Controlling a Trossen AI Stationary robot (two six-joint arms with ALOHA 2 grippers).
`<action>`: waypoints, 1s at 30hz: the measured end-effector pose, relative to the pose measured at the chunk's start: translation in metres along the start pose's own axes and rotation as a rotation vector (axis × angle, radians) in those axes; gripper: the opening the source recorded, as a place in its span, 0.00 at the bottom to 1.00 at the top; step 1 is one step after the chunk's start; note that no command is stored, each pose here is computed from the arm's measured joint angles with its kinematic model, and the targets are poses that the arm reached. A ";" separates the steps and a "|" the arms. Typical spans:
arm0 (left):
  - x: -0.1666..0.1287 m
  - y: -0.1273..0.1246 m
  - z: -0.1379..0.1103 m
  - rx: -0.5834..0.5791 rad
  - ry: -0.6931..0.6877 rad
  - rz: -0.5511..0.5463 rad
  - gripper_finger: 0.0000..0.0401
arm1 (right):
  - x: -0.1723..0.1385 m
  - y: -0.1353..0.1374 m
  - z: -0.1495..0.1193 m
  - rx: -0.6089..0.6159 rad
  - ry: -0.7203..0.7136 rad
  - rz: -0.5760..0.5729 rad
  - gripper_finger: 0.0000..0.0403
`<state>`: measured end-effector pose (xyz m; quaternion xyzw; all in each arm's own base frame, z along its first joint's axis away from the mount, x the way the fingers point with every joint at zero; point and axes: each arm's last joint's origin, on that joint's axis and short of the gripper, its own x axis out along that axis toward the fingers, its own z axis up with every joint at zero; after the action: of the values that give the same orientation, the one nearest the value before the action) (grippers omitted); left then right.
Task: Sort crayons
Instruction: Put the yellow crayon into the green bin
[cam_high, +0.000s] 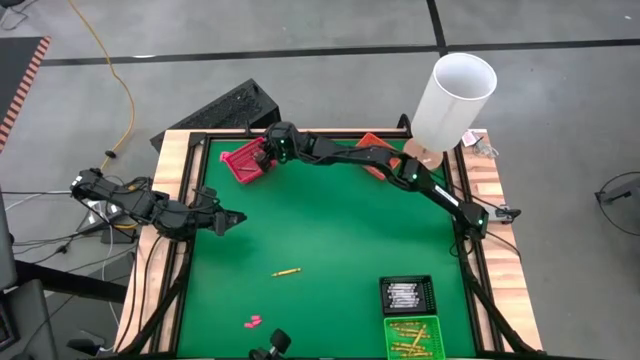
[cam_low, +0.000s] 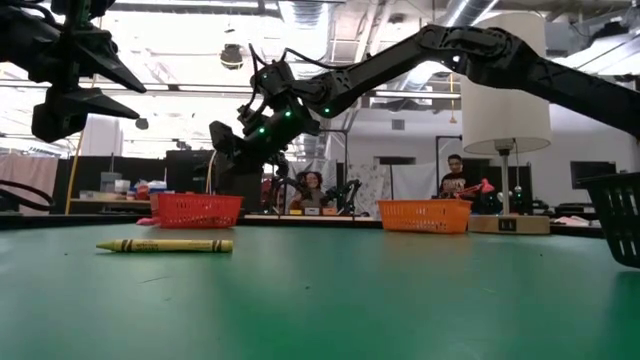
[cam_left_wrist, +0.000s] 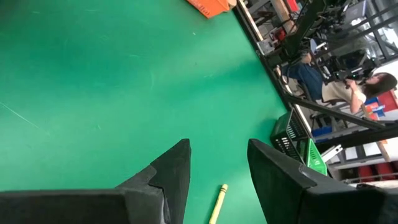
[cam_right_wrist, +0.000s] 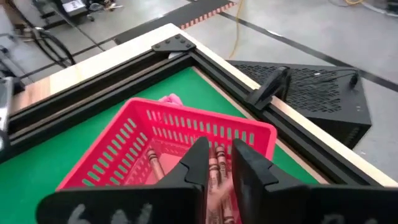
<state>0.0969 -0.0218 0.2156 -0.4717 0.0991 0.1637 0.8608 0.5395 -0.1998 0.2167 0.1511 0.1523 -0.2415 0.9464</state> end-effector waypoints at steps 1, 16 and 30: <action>0.000 0.000 0.000 0.000 0.001 -0.001 0.37 | 0.000 0.000 0.000 0.002 0.002 0.015 0.17; 0.000 0.000 -0.001 0.012 0.026 -0.013 0.37 | -0.109 0.038 0.084 -0.117 0.144 0.377 0.17; 0.000 -0.001 -0.001 0.053 0.041 -0.023 0.37 | -0.204 0.152 0.051 -0.306 0.444 0.553 0.17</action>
<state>0.0971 -0.0232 0.2159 -0.4531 0.1155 0.1412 0.8726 0.4558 -0.0070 0.3689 0.0923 0.3414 0.0868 0.9313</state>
